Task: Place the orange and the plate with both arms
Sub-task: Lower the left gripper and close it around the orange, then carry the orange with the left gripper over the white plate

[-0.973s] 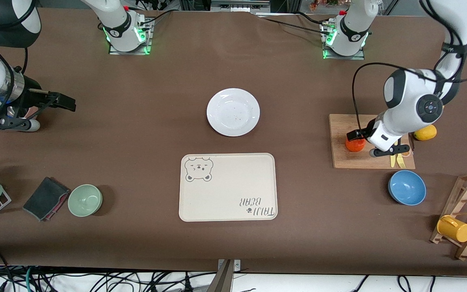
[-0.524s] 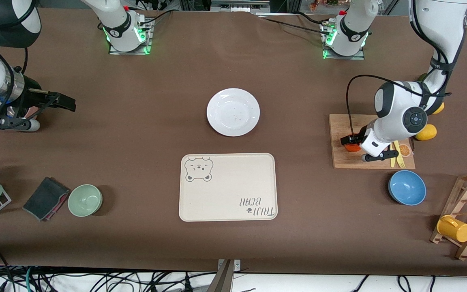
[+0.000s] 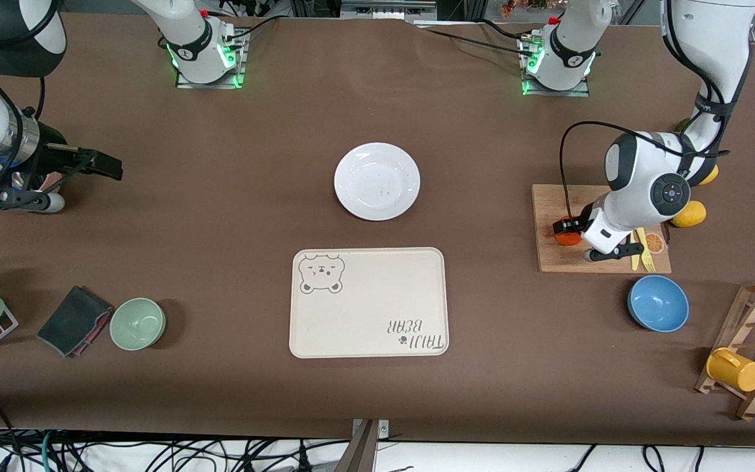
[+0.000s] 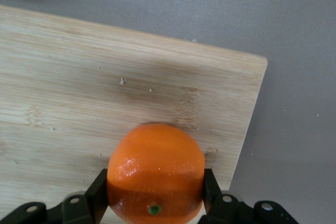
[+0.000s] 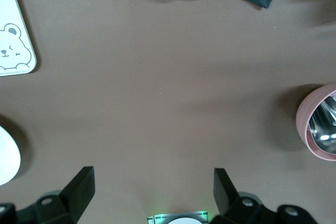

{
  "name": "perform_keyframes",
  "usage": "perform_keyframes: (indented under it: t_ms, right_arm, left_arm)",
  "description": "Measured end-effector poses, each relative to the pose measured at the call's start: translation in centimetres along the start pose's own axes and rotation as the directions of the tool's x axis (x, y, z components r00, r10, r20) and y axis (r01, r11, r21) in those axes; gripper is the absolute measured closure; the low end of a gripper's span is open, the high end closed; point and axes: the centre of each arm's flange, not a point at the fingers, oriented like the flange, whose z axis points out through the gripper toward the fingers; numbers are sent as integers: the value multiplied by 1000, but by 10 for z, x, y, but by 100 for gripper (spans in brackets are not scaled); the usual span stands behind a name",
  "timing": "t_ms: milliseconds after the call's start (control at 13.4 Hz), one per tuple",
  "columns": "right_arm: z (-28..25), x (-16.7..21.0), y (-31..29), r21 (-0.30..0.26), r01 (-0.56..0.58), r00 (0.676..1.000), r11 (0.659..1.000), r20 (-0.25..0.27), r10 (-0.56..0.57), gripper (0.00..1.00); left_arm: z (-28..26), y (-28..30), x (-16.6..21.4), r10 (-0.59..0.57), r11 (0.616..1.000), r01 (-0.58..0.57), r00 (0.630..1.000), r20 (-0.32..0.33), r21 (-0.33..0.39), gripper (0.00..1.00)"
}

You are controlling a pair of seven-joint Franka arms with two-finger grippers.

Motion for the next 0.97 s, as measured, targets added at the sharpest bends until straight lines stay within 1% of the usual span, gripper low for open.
perform_keyframes:
  t_ms: [75,224,374,524,823,973]
  right_arm:
    - [0,0,0,0,0,1000,1000,0,0,0]
    - [0,0,0,0,0,1000,1000,0,0,0]
    - [0,0,0,0,0,1000,1000,0,0,0]
    - [0,0,0,0,0,1000,1000,0,0,0]
    - [0,0,0,0,0,1000,1000,0,0,0]
    - [0,0,0,0,0,1000,1000,0,0,0]
  left_arm:
    - [-5,1,2,1,1000,-1,1000,-9,-2,26]
    - [-30,18,5,29,999,-30,998,-56,-15,26]
    - [-63,64,-7,78,996,-82,991,-110,-29,26]
    - [-79,127,-33,98,994,-104,986,-134,-41,26]
    - [-74,272,-107,124,988,-134,984,-131,-72,26]
    - [-69,339,-141,121,986,-134,984,-127,-99,26]
